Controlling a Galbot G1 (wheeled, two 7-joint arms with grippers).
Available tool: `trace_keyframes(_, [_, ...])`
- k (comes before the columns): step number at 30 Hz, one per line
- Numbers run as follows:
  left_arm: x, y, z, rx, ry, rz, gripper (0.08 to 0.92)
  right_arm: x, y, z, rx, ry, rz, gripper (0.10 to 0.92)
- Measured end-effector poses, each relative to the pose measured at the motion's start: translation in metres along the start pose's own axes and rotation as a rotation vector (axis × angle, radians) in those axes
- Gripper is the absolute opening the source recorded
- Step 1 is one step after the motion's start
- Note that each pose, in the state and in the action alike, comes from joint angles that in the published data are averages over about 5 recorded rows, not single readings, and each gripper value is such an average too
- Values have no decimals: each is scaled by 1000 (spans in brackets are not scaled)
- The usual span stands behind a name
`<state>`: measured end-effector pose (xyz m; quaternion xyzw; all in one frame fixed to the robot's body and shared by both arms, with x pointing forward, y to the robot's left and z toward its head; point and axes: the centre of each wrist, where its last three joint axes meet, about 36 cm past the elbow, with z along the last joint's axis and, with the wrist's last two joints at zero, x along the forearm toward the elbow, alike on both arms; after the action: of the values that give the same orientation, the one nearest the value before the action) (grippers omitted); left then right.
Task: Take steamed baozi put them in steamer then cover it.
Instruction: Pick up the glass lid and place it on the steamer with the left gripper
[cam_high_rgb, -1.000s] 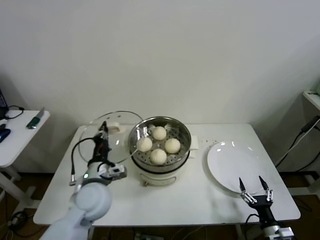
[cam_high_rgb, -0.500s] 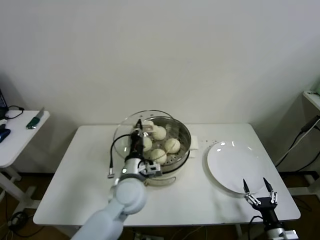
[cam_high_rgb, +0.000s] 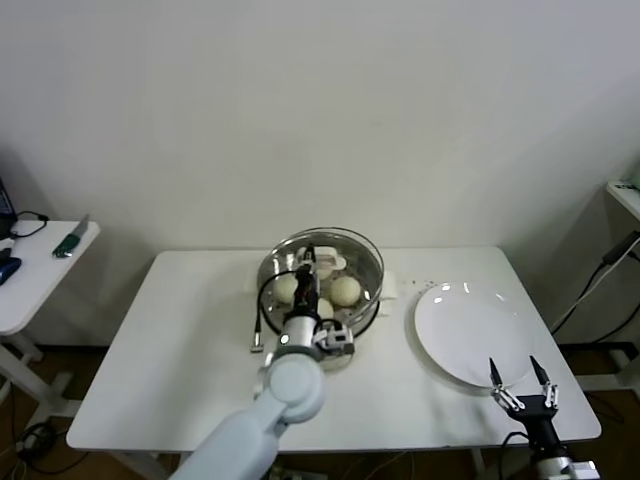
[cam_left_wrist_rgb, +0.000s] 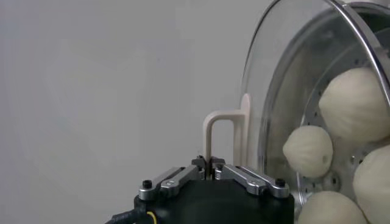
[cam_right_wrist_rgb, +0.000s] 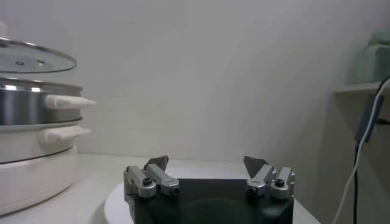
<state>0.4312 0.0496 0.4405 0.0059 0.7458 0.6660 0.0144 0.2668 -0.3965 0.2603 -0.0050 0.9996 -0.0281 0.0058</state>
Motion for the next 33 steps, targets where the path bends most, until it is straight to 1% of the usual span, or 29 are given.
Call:
trace_keyframes(11, [-9,-16,-11,-31,16,15,134,1,0,1,-1,-3,3,823])
trace_keyframes(21, [-20,-25,-9,-63,52,10,134,3,-1,1,0,-8,4,823])
trace_keyframes(33, [-17,-27,-15,-61,65,6,134,1,0,2,0,-11,1,823])
